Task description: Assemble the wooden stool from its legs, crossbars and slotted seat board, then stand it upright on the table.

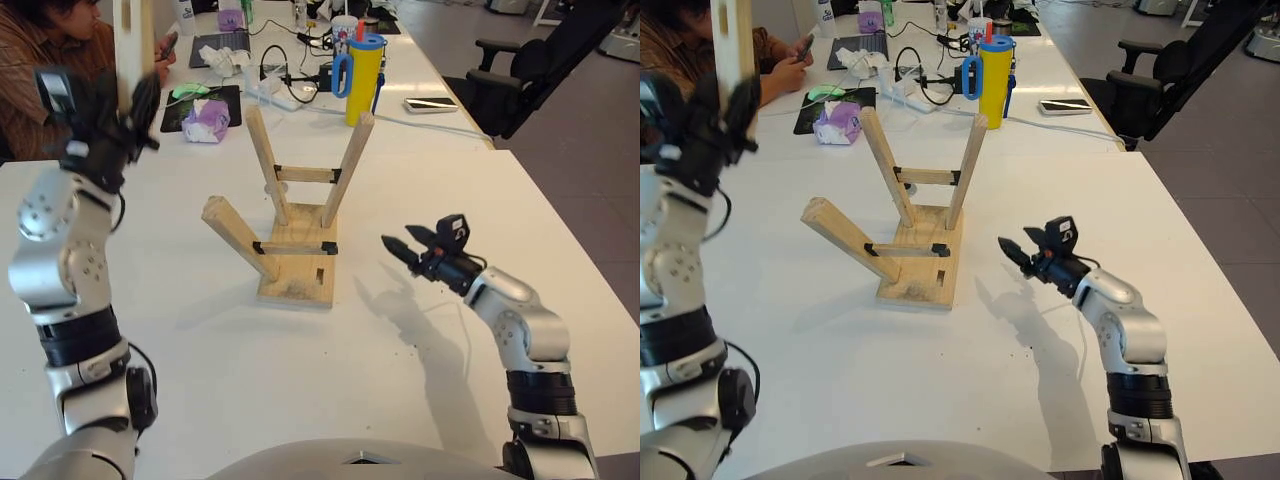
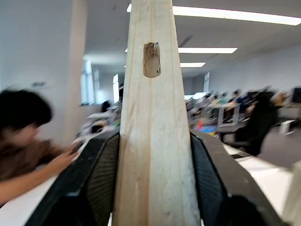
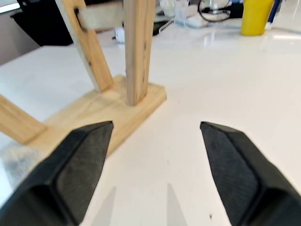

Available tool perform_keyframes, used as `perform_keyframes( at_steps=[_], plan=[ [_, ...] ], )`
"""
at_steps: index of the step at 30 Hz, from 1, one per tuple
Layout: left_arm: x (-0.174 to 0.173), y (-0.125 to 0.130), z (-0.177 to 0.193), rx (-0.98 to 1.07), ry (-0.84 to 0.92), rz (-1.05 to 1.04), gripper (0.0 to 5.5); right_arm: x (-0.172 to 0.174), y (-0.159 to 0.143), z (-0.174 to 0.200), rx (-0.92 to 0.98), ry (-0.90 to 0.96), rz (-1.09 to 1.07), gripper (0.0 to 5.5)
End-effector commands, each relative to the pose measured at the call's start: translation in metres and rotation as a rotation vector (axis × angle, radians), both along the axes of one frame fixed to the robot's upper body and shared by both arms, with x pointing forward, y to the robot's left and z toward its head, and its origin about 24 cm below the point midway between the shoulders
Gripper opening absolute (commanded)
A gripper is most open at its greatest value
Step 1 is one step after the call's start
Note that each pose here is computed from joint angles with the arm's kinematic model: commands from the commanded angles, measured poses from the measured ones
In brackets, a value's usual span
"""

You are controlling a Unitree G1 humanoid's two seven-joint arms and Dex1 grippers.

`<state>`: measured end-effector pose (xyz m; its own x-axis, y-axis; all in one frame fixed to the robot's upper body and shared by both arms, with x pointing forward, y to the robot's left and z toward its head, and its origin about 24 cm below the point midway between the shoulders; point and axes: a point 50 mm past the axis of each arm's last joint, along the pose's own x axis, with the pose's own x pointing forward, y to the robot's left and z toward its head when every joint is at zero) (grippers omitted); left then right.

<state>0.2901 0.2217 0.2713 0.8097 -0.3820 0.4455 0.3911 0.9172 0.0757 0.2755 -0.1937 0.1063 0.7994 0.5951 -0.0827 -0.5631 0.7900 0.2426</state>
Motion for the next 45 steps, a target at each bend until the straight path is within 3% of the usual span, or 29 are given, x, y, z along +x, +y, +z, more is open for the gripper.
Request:
perform_keyframes(
  at_steps=[1, 9, 15, 26, 42, 45],
  plan=[
    [-0.017, -0.054, 0.021, 0.048, 0.001, -0.412, 2.06, 0.001, 0.000, 0.042, 0.181, -0.046, 0.150, 3.42],
    [-0.031, -0.103, -0.038, 0.041, 0.275, -0.805, 2.06, -0.028, -0.010, 0.083, 0.450, 0.041, 0.560, 4.63],
    [-0.039, -0.113, -0.053, 0.014, 0.388, -0.980, 2.06, -0.027, -0.015, 0.117, 0.579, -0.011, 0.677, 4.65],
    [-0.059, -0.119, -0.078, 0.089, 0.539, -1.076, 2.06, -0.026, -0.010, 0.129, 0.627, -0.015, 0.744, 4.65],
    [-0.055, -0.109, -0.079, 0.087, 0.582, -1.085, 2.06, -0.033, -0.012, 0.124, 0.630, 0.028, 0.818, 2.32],
    [-0.055, -0.110, -0.078, 0.087, 0.572, -1.083, 2.06, -0.031, -0.011, 0.121, 0.621, 0.024, 0.814, 2.20]
  ],
)
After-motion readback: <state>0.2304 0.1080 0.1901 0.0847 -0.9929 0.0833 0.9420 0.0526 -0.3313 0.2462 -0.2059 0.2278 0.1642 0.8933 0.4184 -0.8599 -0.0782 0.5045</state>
